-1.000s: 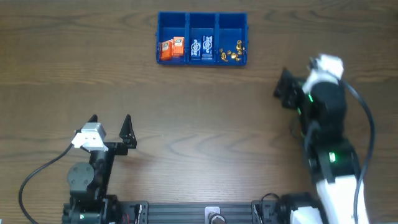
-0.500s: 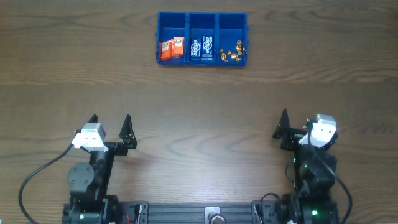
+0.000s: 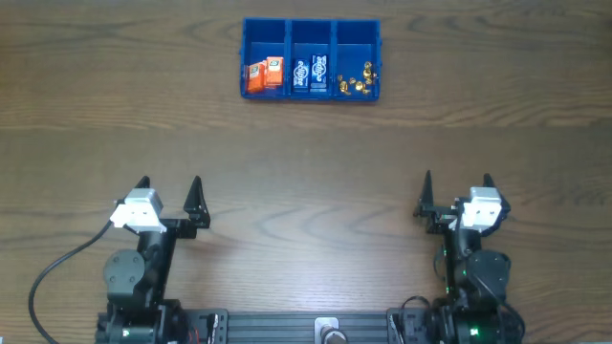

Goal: Sort Candies Into Trays

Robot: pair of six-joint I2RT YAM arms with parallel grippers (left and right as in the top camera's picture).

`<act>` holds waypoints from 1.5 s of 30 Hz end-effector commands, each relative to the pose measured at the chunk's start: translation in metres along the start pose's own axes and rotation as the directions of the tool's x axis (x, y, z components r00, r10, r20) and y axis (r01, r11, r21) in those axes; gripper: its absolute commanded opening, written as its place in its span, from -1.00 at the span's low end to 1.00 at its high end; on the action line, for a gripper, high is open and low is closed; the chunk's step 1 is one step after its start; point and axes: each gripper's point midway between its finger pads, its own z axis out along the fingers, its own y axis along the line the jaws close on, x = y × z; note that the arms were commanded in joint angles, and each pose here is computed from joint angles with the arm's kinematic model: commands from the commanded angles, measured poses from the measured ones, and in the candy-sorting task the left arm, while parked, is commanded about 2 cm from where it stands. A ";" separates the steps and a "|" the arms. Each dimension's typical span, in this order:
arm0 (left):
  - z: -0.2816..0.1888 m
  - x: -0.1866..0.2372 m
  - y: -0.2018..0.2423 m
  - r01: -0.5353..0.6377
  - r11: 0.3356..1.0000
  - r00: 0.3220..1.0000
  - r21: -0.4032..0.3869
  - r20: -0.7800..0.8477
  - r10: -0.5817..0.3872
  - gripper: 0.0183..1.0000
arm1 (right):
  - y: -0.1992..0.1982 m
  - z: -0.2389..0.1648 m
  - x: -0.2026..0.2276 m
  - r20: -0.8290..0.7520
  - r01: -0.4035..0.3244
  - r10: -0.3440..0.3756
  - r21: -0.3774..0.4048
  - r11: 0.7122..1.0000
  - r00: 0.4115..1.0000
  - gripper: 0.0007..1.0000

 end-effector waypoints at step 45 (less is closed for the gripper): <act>0.001 0.017 0.002 -0.001 1.000 0.999 0.002 -0.051 0.001 1.00 | 0.018 0.000 0.007 -0.005 0.066 -0.067 -0.102 0.993 0.998 1.00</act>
